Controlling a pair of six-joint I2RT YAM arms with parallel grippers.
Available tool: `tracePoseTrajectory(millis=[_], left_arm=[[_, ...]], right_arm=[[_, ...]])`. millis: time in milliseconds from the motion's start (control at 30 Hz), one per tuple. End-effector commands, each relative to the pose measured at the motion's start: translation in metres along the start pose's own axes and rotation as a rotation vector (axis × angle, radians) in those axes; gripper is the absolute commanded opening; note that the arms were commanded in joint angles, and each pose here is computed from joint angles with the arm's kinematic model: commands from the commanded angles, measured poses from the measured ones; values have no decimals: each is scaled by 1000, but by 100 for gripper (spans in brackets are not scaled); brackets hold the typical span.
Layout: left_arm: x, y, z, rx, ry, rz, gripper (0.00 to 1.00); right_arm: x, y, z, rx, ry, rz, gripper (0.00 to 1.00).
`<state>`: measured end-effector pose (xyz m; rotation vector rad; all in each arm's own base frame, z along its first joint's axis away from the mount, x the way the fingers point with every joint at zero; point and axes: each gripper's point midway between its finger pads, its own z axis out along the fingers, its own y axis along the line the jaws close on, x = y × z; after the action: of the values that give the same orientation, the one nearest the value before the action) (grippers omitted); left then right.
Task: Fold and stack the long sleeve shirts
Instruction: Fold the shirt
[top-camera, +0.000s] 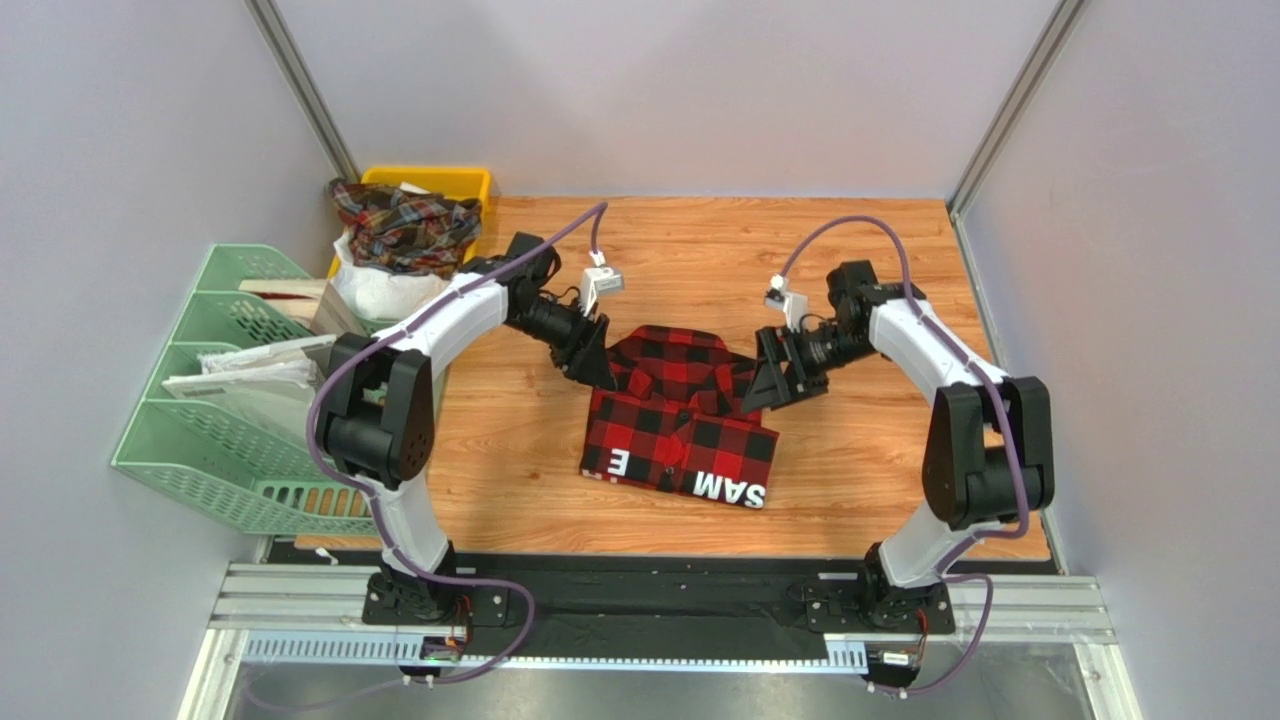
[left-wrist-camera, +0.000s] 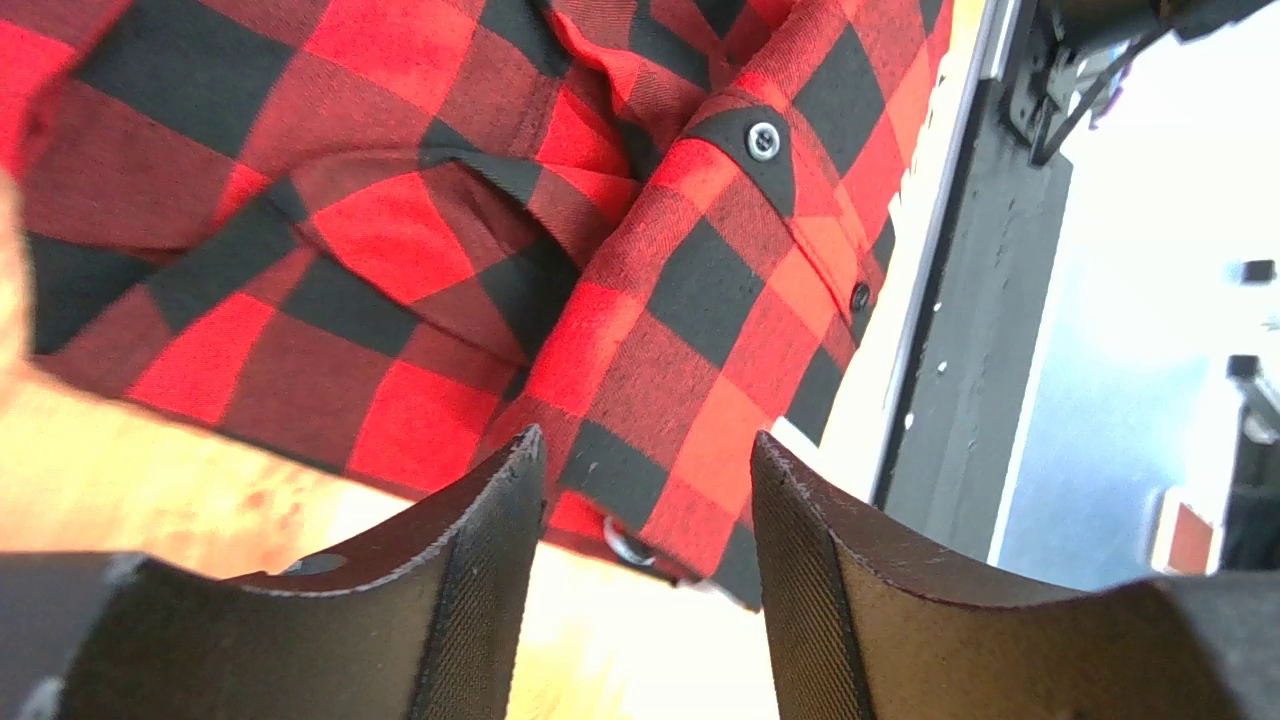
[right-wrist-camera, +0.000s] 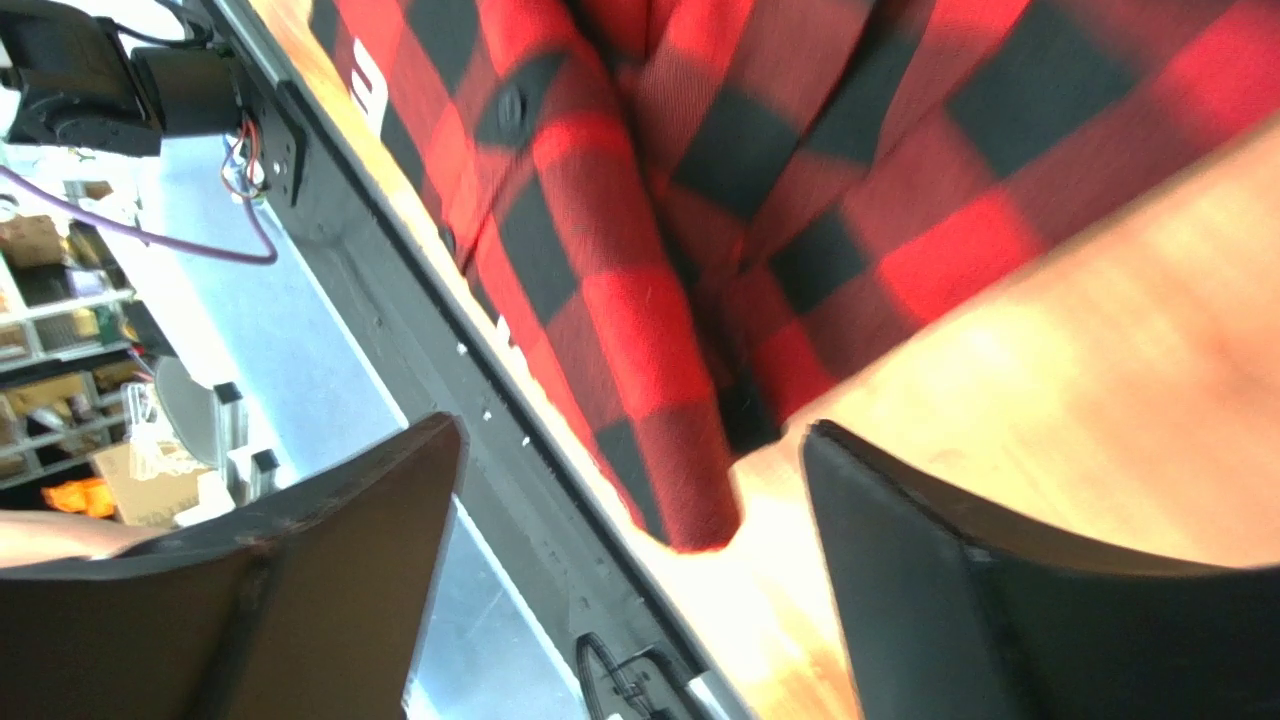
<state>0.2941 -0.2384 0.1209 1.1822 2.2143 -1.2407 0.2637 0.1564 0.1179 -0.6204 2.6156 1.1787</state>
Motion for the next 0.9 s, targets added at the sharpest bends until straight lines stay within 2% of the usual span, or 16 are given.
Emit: tracePoseTrajectory(millis=[0,133,300,400,433,500,533,633,700,733,867], left_arm=[[-2,3,10,-6,-41,-63,60],[3,16,16,-19,-26,-92,60],[13,22,25,13,-8,-141,60],[13,20,27,35,-19,-157,59],[13,20,27,40,-27,-166,58],[15,19,28,50,-31,-178,56],[15,19,28,55,-37,-178,54],[16,14,26,86,-43,-198,49],[20,12,25,85,-33,-206,51],[23,11,25,82,-31,-205,54],[24,13,25,71,-35,-199,56]], right_arm=[[12,5,-4,38,-78,-46,95],[17,-10,1,95,-90,-81,95],[18,-19,14,82,-76,-83,88],[17,-20,18,68,-76,-91,76],[16,-19,19,62,-83,-101,67],[17,-17,22,56,-83,-113,60],[17,-17,23,61,-80,-119,52],[18,-17,24,65,-74,-121,45],[22,-18,22,73,-60,-128,47],[24,-17,22,74,-54,-130,55],[32,-15,18,83,-37,-154,65]])
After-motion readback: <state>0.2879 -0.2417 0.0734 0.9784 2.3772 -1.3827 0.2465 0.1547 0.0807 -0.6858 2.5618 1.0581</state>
